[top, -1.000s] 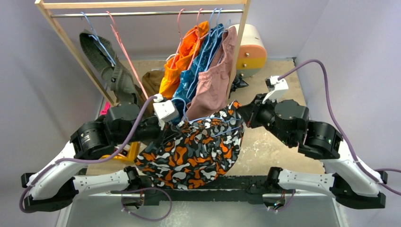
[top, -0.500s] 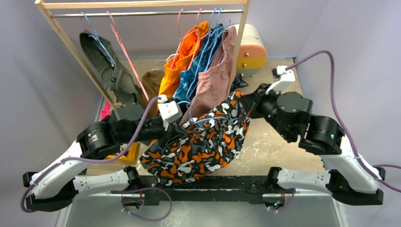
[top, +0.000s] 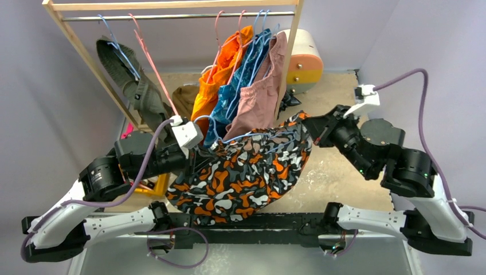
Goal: Place the shorts on the hanger
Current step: Hang the shorts on the hanger.
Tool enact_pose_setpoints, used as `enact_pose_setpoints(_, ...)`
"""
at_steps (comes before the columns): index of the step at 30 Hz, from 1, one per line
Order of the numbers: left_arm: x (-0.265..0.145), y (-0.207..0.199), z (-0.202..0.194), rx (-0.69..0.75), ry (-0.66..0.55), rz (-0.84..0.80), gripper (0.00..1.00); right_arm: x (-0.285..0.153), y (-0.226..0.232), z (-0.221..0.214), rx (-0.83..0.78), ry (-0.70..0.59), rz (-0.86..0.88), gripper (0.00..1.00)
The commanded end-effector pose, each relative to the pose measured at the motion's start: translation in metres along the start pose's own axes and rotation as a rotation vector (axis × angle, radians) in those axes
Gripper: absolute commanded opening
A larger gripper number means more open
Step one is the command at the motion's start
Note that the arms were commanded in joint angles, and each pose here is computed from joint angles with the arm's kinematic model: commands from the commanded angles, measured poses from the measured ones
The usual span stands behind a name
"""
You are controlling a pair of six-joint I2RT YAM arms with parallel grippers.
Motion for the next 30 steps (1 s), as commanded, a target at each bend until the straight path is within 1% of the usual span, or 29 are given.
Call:
enact_pose_setpoints(1,0.009,0.007,0.018,-0.018,-0.121,0.068,0.00,0.006,0.035,-0.003,0.032,0.069,0.193,0.00)
enact_pose_setpoints(5,0.021,0.003,0.033,-0.027,-0.199,0.017,0.00,0.005,0.057,-0.001,0.062,0.105,0.321,0.00)
enact_pose_setpoints(9,0.036,-0.002,0.039,-0.047,-0.231,-0.047,0.00,0.006,0.073,0.002,0.079,0.112,0.400,0.00)
enact_pose_setpoints(11,0.041,-0.006,0.043,-0.058,-0.261,-0.080,0.00,0.011,0.077,-0.001,0.072,0.124,0.406,0.00)
enact_pose_setpoints(14,0.046,-0.011,0.049,-0.076,-0.309,-0.134,0.00,0.022,0.079,-0.009,0.047,0.134,0.371,0.00)
enact_pose_setpoints(17,0.051,-0.015,0.049,-0.093,-0.333,-0.177,0.00,0.030,0.090,-0.011,0.032,0.139,0.399,0.00)
enact_pose_setpoints(21,0.053,-0.016,0.049,-0.109,-0.367,-0.186,0.00,0.033,0.110,0.005,0.022,0.077,0.472,0.00)
enact_pose_setpoints(22,0.052,-0.016,0.051,-0.112,-0.384,-0.184,0.00,0.034,0.114,0.005,0.020,0.081,0.489,0.00)
enact_pose_setpoints(27,0.042,-0.016,0.060,-0.129,-0.495,-0.181,0.00,0.036,0.124,-0.007,-0.006,0.155,0.571,0.00)
enact_pose_setpoints(30,0.037,-0.014,0.062,-0.136,-0.533,-0.150,0.00,0.032,0.127,-0.014,-0.019,0.199,0.638,0.00)
Point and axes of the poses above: each gripper's point midway between its finger pads, its own x axis out along the fingers, its own y axis along the line the jaws close on, z = x × y, the point moved 8 cm from there along -x, back along the fingers, and after that the axes turned 9 degrees about x, right-handed, at the moved point
